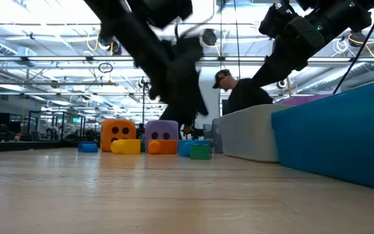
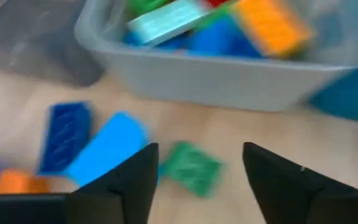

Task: Pick & Place Toys
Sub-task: Adjust the game piece on the table

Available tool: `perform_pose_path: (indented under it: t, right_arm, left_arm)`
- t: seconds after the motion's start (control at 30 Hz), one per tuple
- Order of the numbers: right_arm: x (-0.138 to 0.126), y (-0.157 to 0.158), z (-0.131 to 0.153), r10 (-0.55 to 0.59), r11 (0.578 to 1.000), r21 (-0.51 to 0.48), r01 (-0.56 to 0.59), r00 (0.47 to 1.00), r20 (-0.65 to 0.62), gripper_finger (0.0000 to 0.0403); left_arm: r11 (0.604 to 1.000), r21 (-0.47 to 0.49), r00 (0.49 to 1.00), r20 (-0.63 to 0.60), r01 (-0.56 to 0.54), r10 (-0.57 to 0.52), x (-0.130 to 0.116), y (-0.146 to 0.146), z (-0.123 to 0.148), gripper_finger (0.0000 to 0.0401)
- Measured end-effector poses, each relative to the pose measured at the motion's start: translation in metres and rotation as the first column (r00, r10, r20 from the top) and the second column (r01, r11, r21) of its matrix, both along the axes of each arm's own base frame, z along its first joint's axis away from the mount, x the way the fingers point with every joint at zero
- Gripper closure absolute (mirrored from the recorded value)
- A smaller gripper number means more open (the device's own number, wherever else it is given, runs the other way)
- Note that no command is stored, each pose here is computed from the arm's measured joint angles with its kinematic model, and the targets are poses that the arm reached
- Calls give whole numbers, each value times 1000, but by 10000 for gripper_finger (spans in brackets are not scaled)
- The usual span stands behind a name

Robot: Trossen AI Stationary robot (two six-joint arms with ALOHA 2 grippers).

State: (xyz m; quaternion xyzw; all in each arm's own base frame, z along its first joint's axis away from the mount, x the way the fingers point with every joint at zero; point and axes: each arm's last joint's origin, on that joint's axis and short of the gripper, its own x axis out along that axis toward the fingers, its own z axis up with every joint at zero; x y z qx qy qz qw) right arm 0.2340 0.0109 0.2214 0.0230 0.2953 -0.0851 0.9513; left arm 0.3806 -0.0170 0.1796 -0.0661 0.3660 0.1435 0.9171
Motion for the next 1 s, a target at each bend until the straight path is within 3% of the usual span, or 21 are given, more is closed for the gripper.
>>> perform_pose_path:
  t: [0.2,0.43,0.63,1.0]
  right_arm:
    - [0,0,0,0,1000,0,0,1000,5,165]
    - [0,0,0,0,1000,0,0,1000,5,165]
    - [0,0,0,0,1000,0,0,1000,5,165]
    - [0,0,0,0,1000,0,0,1000,5,165]
  left_arm:
    - [966,72,969,20,-247,246,11,34,-31,92]
    - [920,63,921,57,-388,385,12,61,-38,76]
    - [900,63,902,51,-432,429,9,77,-38,75]
    - [902,90,902,-49,-423,428,2,75,-44,75]
